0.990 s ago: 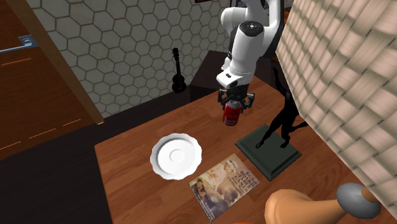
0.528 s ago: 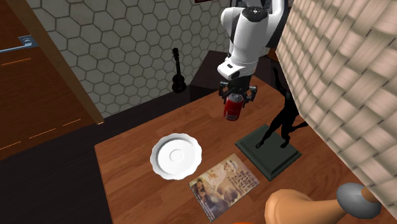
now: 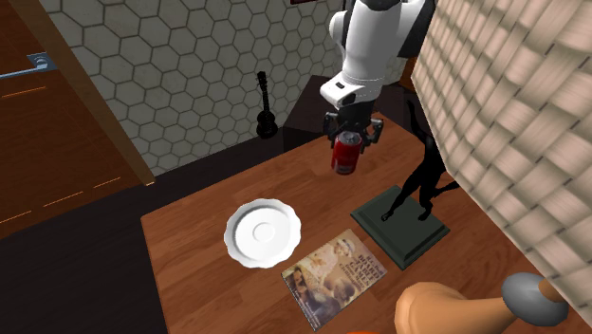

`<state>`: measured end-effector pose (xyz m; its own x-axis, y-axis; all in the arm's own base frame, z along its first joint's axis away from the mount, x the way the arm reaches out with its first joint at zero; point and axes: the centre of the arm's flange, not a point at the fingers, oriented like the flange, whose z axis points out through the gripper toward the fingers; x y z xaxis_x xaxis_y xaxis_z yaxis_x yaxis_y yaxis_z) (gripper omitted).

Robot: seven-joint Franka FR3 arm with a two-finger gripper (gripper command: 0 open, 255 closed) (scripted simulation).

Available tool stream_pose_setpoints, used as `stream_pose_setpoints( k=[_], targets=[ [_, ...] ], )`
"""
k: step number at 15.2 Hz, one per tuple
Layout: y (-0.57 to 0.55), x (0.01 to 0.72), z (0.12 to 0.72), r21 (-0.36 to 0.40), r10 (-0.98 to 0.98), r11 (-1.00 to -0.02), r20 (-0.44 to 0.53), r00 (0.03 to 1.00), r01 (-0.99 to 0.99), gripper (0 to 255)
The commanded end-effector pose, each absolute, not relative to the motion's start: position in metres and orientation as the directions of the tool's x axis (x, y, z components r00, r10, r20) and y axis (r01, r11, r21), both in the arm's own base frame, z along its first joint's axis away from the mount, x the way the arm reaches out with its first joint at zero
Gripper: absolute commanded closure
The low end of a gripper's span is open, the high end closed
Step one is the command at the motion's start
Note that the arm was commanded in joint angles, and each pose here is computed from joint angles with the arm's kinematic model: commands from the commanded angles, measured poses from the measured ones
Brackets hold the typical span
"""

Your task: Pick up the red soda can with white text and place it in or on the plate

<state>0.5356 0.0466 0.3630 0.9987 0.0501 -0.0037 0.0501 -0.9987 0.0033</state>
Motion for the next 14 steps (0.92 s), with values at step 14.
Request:
stream_pose_setpoints(
  k=[14],
  targets=[
    [-0.069,0.692,0.383,0.003,0.050,-0.999,-0.004,0.999,0.050,255]
  ],
)
